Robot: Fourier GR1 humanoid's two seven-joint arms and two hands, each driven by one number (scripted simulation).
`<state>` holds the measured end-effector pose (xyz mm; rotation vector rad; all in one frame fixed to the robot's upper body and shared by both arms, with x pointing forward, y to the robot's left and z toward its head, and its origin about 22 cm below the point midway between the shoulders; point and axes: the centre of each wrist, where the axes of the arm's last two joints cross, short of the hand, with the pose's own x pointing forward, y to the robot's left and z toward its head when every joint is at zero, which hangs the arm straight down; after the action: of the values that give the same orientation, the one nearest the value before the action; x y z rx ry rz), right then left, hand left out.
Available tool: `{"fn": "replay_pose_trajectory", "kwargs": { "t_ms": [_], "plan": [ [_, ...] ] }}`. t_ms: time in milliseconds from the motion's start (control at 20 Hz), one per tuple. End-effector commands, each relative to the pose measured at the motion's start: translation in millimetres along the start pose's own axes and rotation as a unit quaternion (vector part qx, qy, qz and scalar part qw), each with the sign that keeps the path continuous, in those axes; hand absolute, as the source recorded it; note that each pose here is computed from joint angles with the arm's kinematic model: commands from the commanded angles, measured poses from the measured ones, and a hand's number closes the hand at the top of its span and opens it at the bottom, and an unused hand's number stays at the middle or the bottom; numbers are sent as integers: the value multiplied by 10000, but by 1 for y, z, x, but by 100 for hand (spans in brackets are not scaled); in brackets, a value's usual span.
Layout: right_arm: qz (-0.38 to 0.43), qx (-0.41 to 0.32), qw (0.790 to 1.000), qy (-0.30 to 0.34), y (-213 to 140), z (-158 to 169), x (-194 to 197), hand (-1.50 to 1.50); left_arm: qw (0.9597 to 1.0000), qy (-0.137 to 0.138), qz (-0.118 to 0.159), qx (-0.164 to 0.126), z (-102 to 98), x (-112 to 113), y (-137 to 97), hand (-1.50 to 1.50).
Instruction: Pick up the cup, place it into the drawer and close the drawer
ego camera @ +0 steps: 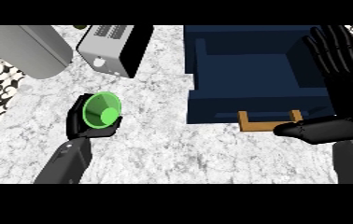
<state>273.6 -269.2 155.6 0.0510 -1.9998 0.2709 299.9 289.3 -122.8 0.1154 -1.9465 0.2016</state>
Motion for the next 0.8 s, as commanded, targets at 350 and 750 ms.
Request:
{"fn": "replay_pose_trajectory", "kwargs": {
  "t_ms": [350, 750],
  "plan": [
    [101, -8, 9999, 101, -15, 15, -7, -150, 9826, -1008, 856, -1305, -90, 49, -105, 150],
    [201, -128, 9997, 100, -9, 3, -4, -150, 9710, -1016, 877, -1978, -156, 139, -189, 150]
  ]
}}
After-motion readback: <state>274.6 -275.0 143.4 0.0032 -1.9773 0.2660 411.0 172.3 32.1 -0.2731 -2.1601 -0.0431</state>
